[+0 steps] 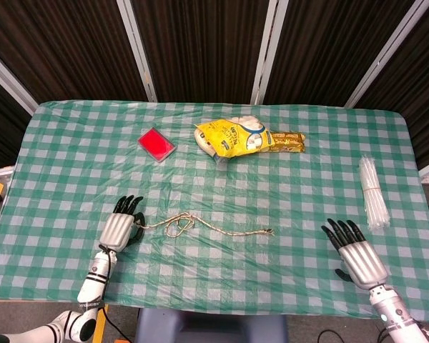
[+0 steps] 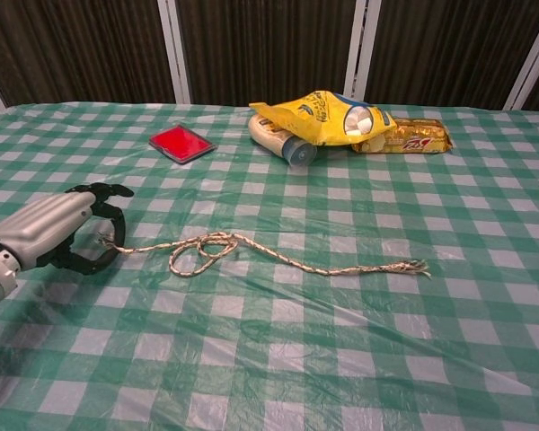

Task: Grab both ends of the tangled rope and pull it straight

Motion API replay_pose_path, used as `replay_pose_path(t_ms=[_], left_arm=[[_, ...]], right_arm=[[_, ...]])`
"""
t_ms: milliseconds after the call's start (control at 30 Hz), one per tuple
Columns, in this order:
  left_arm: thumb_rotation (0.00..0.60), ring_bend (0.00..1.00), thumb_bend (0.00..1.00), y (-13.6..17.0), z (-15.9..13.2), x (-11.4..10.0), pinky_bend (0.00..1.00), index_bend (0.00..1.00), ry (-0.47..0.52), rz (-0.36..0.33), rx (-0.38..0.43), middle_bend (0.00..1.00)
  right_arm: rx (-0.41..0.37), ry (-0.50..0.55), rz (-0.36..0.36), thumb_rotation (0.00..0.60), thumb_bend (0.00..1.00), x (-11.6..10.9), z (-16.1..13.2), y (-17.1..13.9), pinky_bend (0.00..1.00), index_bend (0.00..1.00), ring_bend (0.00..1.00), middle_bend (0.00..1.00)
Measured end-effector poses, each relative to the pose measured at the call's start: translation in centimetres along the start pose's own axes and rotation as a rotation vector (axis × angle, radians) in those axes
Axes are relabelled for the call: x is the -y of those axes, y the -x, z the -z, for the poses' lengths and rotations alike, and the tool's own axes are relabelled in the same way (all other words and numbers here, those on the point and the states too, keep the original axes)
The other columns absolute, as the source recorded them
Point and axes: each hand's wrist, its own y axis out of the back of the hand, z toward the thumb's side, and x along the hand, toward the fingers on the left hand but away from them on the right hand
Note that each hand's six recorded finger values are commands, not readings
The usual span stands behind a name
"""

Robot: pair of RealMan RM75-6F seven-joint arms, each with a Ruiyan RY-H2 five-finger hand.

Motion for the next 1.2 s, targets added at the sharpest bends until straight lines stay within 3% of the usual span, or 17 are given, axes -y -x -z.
replay_pose_path(t_ms=[167,433,833,1200], left_arm=[[0.6,0.0,0.48,0.5,0.3,-0.2,0.07,0.61,0.007,0.003,0.002,0.1],[0.6,0.0,0.47,0.8,0.6,-0.7,0.07,0.61,0.017,-0.001,0.003,0.1],[0.6,0.0,0.47,0.7,0.9,-0.9,0.07,0.63,0.012,0.0,0.002,0.11],[0.6,0.0,0.47,0.6,1.0,-1.1,0.07,0.63,0.013,-0.002,0.002,0.11]], right_arm=[[-0.123,-0.008,0.032,0.6,0.27,-1.1,-3.8,4.3,0.0,0.47,0.0,0.0],[-0.248,-0.009,0.067,0.6,0.36,-1.4,-9.9,10.6,0.0,0.55,0.0,0.0],[-0.245,-0.022,0.012,0.6,0.45,0.7,-13.0,16.1,0.0,0.6,0.0,0.0],[-0.236,-0.026,-0.017,0.6,0.45,1.3,-13.4,16.8,0.0,0.6,0.0,0.0]])
